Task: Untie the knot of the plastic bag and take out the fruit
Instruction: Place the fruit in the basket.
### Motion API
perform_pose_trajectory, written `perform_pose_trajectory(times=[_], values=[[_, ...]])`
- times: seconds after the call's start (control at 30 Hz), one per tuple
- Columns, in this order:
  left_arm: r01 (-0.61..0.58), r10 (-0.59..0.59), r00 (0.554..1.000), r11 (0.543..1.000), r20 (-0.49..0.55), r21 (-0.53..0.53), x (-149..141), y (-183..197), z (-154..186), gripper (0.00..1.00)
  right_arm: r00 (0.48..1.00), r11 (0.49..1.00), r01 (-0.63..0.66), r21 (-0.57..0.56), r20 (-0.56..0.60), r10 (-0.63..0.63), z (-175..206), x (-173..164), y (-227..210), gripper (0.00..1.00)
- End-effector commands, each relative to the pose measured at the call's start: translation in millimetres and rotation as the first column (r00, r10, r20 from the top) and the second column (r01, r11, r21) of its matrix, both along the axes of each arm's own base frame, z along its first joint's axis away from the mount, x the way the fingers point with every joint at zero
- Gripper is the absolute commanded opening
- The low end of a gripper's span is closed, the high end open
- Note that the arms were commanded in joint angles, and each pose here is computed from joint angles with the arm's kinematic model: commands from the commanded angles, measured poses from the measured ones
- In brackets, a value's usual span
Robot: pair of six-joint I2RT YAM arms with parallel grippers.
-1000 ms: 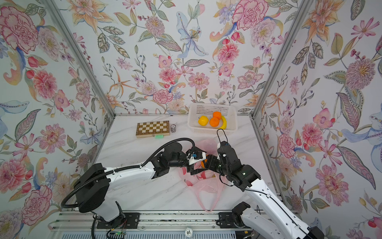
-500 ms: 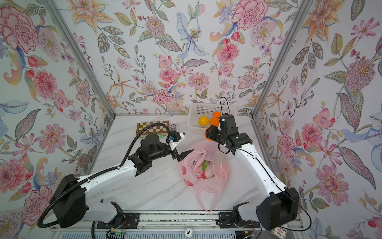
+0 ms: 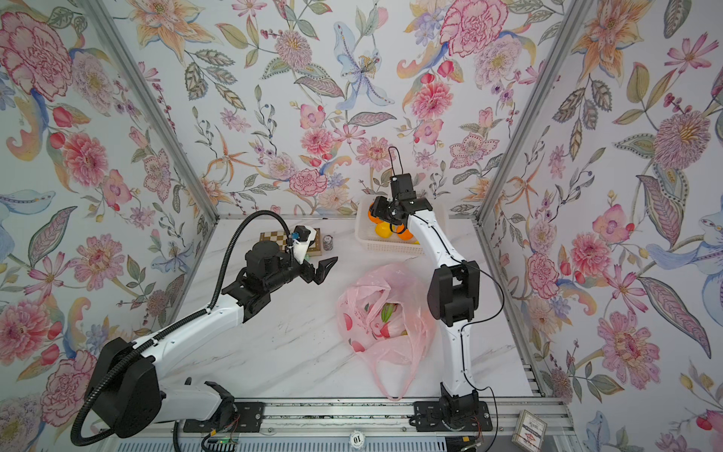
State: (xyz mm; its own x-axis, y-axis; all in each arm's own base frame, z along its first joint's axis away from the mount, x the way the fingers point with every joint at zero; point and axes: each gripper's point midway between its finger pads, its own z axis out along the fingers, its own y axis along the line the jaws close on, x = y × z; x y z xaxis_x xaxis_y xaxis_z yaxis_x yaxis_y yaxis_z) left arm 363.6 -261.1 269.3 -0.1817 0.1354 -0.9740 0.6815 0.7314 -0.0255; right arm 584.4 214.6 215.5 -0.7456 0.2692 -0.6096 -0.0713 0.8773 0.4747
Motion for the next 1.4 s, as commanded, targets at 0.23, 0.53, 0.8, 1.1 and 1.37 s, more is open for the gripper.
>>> perform_pose_trajectory(times=[0.23, 0.53, 0.8, 1.1, 1.37], values=[[-0.103, 0.096, 0.985, 0.994, -0.14, -0.042, 0.0, 19.3, -2.1, 0.99, 0.989, 0.998, -0.007, -0.057, -0.146, -0.001, -74.8, 9.5, 14.1, 0.51], [-0.115, 0.107, 0.98, 0.993, -0.169, -0.036, -6.2, 24.0, -8.5, 0.98, 0.973, 0.993, -0.012, -0.118, -0.23, -0.015, -134.9, 9.9, 6.3, 0.52], [-0.121, 0.114, 0.976, 0.992, -0.184, -0.029, -8.5, 26.2, -11.3, 0.98, 0.969, 0.991, 0.03, -0.13, -0.24, -0.06, -161.3, 24.8, -5.4, 0.53], [-0.077, 0.071, 0.985, 0.997, -0.159, -0.03, -13.3, 21.4, -9.1, 0.99, 0.981, 0.995, 0.045, -0.086, -0.183, -0.061, -115.6, 26.3, -2.4, 0.85], [0.032, -0.038, 0.99, 0.998, -0.135, -0.047, -25.7, 2.3, -1.0, 0.97, 0.997, 0.993, 0.058, -0.102, -0.053, -0.063, -23.4, 6.9, -10.9, 0.88]])
